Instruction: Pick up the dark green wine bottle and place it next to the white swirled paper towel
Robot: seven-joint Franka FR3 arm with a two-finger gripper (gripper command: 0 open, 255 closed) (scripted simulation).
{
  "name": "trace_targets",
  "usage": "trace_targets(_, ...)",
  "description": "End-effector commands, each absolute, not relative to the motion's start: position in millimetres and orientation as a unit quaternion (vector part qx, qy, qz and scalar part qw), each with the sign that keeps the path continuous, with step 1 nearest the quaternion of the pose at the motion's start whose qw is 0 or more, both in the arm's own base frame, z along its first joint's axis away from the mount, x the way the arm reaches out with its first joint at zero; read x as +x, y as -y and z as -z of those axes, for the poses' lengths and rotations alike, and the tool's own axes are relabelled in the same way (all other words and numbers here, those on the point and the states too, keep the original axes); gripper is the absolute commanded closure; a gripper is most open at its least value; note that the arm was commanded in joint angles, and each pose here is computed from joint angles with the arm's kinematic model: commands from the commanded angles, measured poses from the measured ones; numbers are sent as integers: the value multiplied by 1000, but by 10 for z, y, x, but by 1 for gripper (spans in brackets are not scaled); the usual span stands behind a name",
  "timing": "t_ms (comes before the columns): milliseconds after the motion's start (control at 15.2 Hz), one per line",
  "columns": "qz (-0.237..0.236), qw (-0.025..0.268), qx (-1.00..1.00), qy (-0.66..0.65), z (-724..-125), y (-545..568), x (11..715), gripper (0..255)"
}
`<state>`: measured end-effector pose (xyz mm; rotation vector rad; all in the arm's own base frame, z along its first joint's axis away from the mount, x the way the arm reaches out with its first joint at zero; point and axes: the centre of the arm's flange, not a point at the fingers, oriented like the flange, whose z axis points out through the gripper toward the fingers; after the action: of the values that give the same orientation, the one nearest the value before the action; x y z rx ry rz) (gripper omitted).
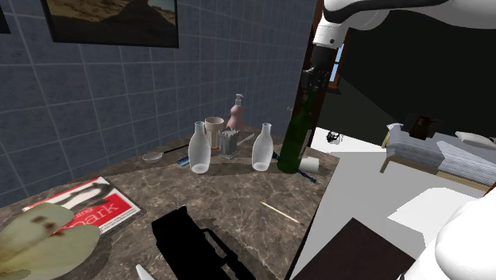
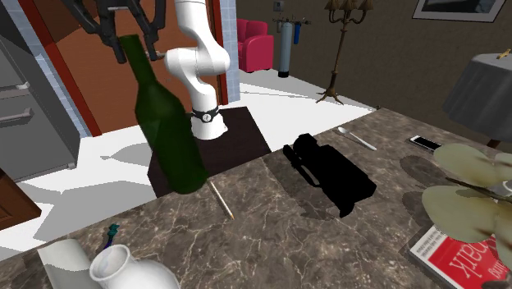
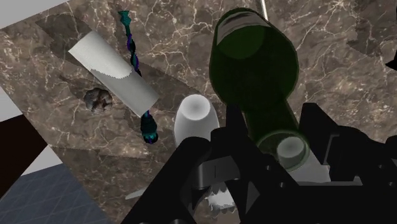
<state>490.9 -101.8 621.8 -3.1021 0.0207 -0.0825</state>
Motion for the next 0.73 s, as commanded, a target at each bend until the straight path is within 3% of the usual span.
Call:
trace_targets(0, 27, 19, -999, -6, -6106, 1164, 4984, 255)
trace_targets(660, 27, 19, -999, -6, -5578, 1164, 4984, 255)
